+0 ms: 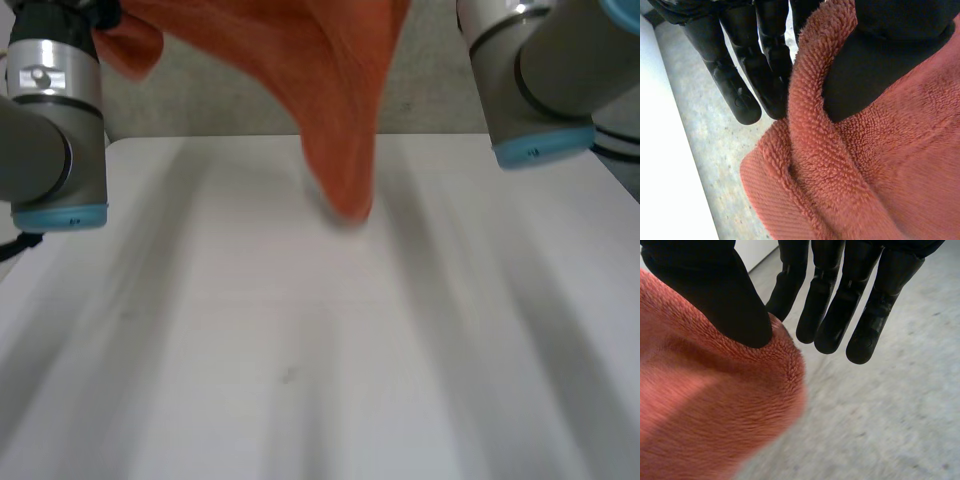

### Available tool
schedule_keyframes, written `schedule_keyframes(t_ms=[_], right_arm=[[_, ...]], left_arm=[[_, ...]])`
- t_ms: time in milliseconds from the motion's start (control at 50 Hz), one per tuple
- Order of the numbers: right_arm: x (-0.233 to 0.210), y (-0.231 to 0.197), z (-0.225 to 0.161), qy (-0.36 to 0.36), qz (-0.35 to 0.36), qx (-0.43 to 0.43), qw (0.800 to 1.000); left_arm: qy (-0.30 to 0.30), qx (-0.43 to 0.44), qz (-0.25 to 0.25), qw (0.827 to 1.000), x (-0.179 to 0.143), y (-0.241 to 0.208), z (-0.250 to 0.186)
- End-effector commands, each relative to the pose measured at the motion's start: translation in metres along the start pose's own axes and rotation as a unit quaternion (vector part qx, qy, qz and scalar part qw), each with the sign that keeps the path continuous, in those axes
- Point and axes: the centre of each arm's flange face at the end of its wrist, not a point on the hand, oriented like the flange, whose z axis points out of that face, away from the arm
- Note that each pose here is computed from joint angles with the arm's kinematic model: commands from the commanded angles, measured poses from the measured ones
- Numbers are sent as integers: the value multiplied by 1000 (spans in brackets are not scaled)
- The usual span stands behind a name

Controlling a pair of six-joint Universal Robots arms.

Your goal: Fold the laundry

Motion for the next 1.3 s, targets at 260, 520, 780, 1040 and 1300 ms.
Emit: schedule_keyframes(t_ms=[260, 520, 780, 1040, 1300], right_arm=[[-42, 133, -195, -142, -25, -408, 902], [-37, 134, -244, -167, -15, -503, 848], [-31, 92, -221, -213, -31, -486, 847], [-35, 116, -165, -280, -178, -361, 871], [-44, 169, -165, -341, -250, -331, 843]], left_arm=[[105, -331, 8, 938, 33, 111, -177], [130, -443, 17, 887, 22, 94, -218], [136, -445, 15, 885, 14, 56, -227], [154, -400, 4, 903, 15, 4, -230], [141, -331, -8, 933, 6, -39, -216]])
